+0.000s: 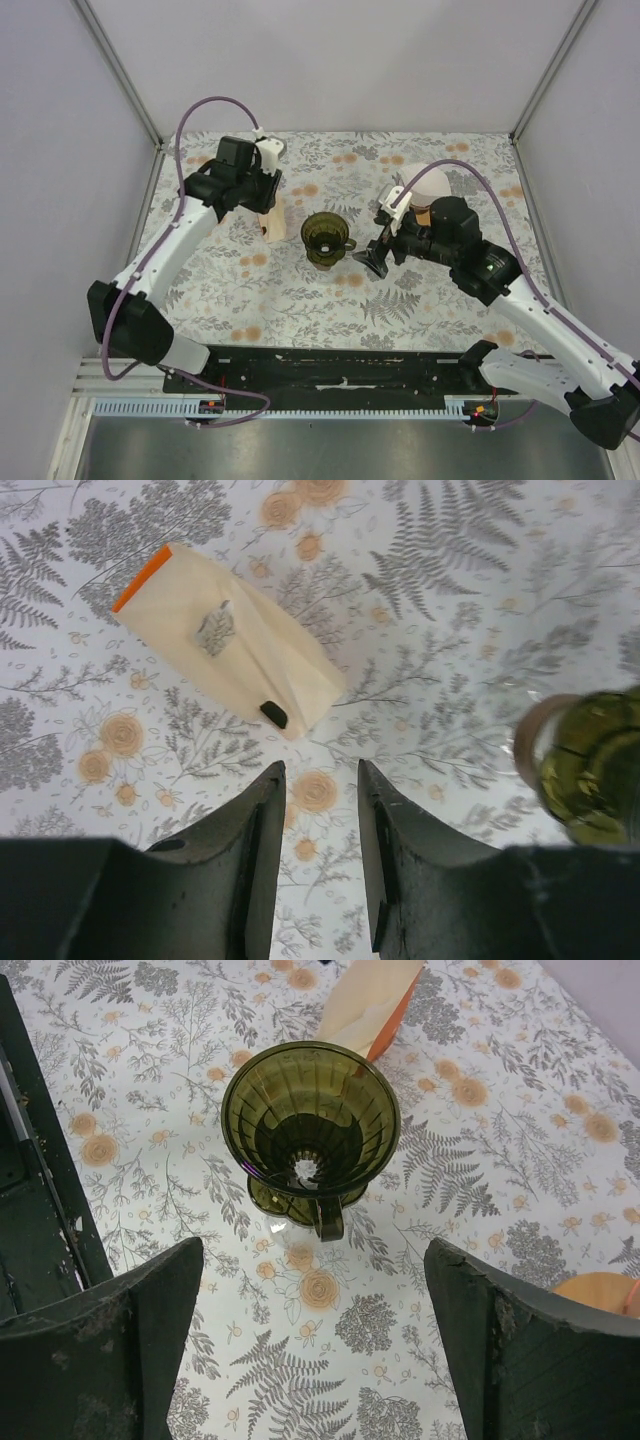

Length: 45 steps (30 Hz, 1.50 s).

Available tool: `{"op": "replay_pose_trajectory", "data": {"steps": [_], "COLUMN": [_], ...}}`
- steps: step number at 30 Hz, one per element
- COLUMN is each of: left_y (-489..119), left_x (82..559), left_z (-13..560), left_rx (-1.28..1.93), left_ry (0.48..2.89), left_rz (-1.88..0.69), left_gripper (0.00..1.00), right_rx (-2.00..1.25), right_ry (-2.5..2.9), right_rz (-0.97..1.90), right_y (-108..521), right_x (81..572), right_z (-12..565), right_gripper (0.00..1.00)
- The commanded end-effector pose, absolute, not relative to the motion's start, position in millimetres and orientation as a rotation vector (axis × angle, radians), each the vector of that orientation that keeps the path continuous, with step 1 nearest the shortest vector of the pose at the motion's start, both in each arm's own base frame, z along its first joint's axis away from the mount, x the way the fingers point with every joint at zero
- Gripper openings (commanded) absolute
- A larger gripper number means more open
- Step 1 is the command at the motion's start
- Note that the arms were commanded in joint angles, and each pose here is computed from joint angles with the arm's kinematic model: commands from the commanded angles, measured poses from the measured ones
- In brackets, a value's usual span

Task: Place the coffee filter in the dripper
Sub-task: Pick up the coffee filter from the coffee filter holder.

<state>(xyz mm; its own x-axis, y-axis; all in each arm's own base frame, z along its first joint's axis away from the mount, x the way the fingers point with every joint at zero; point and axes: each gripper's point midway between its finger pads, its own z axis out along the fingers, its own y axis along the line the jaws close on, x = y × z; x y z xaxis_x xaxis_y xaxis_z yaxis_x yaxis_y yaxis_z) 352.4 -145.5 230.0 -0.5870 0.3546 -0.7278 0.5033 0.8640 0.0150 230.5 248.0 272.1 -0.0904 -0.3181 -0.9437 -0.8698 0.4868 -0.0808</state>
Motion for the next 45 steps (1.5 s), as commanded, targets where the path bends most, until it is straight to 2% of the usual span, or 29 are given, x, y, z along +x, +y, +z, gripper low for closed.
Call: {"op": "replay_pose_trajectory", "data": {"steps": [1,5,10,19,20,22,24,25,29,34,39,45], "left_y": [-126.7,-122.1,-138.5,-138.3,-138.5,-135.5,-133.3,-131.9,-126.9,-122.6,-137.1,-165.3], "left_x": [398.3,421.9,432.7,449.0,451.0,456.0,457.6,458.2,453.0,423.1,371.8,278.2], "left_z": [197.3,175.3,150.0,111.4,109.1,108.8,111.7,117.4,155.4,212.4,273.4,337.9], "left_rx": [0.620,0.616,0.663,0.680,0.678,0.656,0.630,0.607,0.521,0.517,0.695,0.992], "left_ry": [2.222,2.215,2.244,2.313,2.314,2.312,2.310,2.302,2.248,2.203,2.080,1.934], "left_rz": [0.061,0.163,0.089,0.144,0.152,0.184,0.199,0.197,0.107,-0.110,-0.290,-0.599], "left_gripper": [0.41,0.43,0.49,0.47,0.46,0.35,0.10,0.02,0.02,0.02,0.02,0.02], "right_rx": [-0.977,-0.961,-0.956,-0.961,-0.963,-0.962,-0.962,-0.961,-0.960,-0.972,-1.002,-1.092], "right_ry": [1.624,1.618,1.613,1.617,1.612,1.613,1.614,1.615,1.610,1.563,1.508,1.355], "right_rz": [0.589,0.572,0.565,0.544,0.545,0.547,0.543,0.542,0.537,0.554,0.579,0.705], "right_y": [237.0,232.4,230.6,228.1,228.2,228.4,227.6,226.8,224.3,223.8,228.9,249.6], "right_x": [232.6,231.9,231.5,232.5,232.4,232.0,232.0,231.5,229.3,222.1,217.5,200.9], "right_z": [292.0,295.1,297.4,296.2,297.6,298.0,299.1,299.3,303.3,317.1,332.8,371.1], "right_gripper": [0.98,0.98,0.98,0.98,0.98,0.98,0.98,0.98,0.98,0.98,0.98,0.98]}}
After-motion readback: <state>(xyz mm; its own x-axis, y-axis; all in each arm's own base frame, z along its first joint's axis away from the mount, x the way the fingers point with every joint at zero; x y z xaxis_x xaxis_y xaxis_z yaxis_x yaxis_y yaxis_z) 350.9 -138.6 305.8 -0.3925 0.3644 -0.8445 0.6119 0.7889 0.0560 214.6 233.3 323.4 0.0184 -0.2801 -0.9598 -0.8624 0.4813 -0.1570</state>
